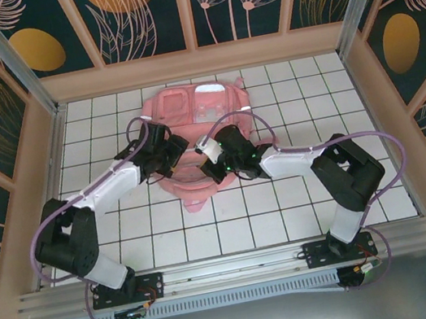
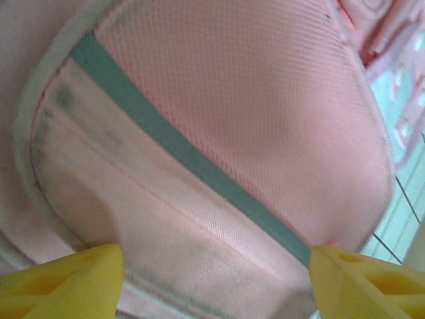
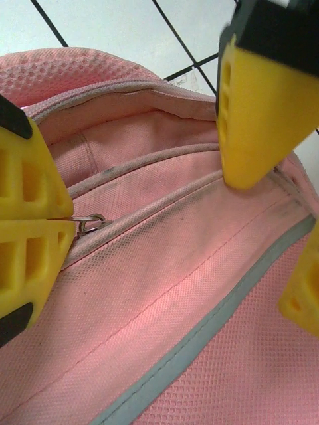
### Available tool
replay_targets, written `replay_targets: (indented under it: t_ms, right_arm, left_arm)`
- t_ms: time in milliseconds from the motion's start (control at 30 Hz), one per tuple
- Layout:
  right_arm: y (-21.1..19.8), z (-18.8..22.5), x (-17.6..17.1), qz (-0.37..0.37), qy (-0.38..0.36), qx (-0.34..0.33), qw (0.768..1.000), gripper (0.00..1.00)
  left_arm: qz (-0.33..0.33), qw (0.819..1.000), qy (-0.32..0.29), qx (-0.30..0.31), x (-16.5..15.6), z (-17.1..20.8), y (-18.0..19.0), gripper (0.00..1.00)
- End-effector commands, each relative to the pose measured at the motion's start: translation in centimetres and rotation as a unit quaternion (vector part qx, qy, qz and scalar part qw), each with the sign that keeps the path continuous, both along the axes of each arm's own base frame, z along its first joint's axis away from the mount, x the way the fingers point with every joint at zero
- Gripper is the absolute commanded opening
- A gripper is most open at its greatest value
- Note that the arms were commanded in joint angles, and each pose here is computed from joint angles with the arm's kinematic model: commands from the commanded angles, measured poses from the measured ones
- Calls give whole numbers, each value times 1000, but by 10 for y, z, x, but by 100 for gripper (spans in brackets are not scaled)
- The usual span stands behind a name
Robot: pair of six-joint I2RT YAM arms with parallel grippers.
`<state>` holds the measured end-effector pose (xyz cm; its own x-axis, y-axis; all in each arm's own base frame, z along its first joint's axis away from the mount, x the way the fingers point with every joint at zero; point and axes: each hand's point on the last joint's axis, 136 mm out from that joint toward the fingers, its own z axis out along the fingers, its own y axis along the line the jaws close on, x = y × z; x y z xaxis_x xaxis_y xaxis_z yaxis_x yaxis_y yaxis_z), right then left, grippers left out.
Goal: Pack books, pencil case, and school supplies into a backpack
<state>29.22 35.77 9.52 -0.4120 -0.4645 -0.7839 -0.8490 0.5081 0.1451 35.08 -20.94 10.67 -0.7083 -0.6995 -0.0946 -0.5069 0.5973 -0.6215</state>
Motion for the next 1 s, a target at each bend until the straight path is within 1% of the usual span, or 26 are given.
replay_targets:
  t_ms: [0,200,233,267,333,367,400,433,467,500,600,667,733,800,833,900,933,967]
  right_arm:
    - [10,10,-2,20,-21,14,999,0]
    - [15,16,-8,40,-18,31,999,0]
    - [16,16,-10,42,-17,30,999,0]
    - [15,16,-10,41,-19,29,999,0]
    - [13,12,-8,26,-26,16,999,0]
    - [8,8,-2,2,-31,0,1000,0]
    - [0,2,9,-39,-37,-21,998,0]
    - [-9,-2,17,-76,-41,-38,996,0]
    - [-22,-6,25,-114,-43,-54,991,0]
    - [-37,-9,32,-152,-47,-67,985,0]
    - [-73,-14,41,-218,-42,-89,971,0]
    - [-98,-15,47,-262,-36,-96,960,0]
    - [-130,-18,56,-327,-27,-106,939,0]
    - [-155,-19,63,-368,-9,-98,924,0]
    - [-161,-18,65,-378,-7,-91,921,0]
    - [-167,-12,68,-381,-12,-82,921,0]
    - [-167,-9,69,-377,-18,-80,923,0]
    - [-163,-5,70,-362,-24,-76,929,0]
  left_arm:
    - [18,998,50,-34,-26,-18,-3,72]
    - [29,997,55,-37,-23,-28,-7,71]
    - [36,997,53,-36,-21,-28,-6,70]
    - [46,997,48,-30,-18,-29,-3,67]
    - [61,998,28,-15,-8,-27,2,56]
    - [67,997,23,-4,-3,-27,6,48]
    - [69,998,13,5,2,-26,7,39]
    - [67,998,4,10,5,-24,9,29]
    - [68,998,-9,13,8,-21,12,8]
    - [70,997,-27,14,10,-18,16,0]
    - [60,997,-56,11,15,-14,32,0]
    - [51,997,-53,14,15,-17,46,0]
    - [30,997,-62,39,17,-16,58,0]
    - [9,995,-65,70,19,-14,67,0]
    - [-15,995,-70,75,21,-13,64,0]
    - [-83,989,-85,88,25,-11,55,0]
    - [-120,983,-91,103,27,-10,51,0]
    - [-155,977,-90,120,25,-15,49,0]
